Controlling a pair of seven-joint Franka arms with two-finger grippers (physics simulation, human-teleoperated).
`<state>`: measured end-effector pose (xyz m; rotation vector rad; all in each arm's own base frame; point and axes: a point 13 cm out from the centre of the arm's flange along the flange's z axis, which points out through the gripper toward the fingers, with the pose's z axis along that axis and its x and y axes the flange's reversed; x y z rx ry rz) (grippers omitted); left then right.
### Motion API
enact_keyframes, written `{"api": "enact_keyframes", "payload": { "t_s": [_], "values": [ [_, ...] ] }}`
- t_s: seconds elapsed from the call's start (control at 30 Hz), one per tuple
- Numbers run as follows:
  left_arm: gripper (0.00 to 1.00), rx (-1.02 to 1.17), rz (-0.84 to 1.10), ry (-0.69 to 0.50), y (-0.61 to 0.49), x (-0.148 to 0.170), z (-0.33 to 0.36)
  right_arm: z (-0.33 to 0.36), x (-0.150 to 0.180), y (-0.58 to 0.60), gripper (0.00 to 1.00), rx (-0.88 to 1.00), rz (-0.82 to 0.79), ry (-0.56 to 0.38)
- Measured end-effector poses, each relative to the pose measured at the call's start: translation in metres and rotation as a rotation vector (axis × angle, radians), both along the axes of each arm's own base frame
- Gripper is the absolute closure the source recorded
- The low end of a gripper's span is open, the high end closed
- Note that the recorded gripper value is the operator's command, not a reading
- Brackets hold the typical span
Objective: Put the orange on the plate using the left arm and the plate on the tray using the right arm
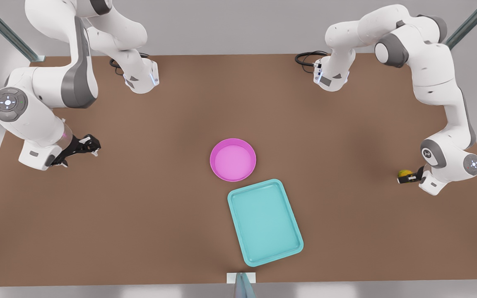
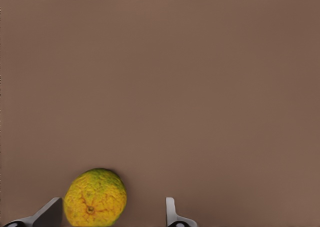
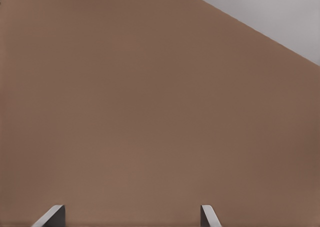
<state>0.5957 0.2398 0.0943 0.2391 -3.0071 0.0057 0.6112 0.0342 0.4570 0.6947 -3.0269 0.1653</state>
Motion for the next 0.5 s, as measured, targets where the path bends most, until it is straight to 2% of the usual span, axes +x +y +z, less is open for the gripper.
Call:
{"api": "enact_keyframes", "payload": {
  "t_s": [0.5],
  "values": [
    [0.0,0.001,-0.145,0.039,0.023,-0.021,-0.052,0.001,0.001,-0.004,0.0,-0.003,0.017,-0.002]
  ]
}}
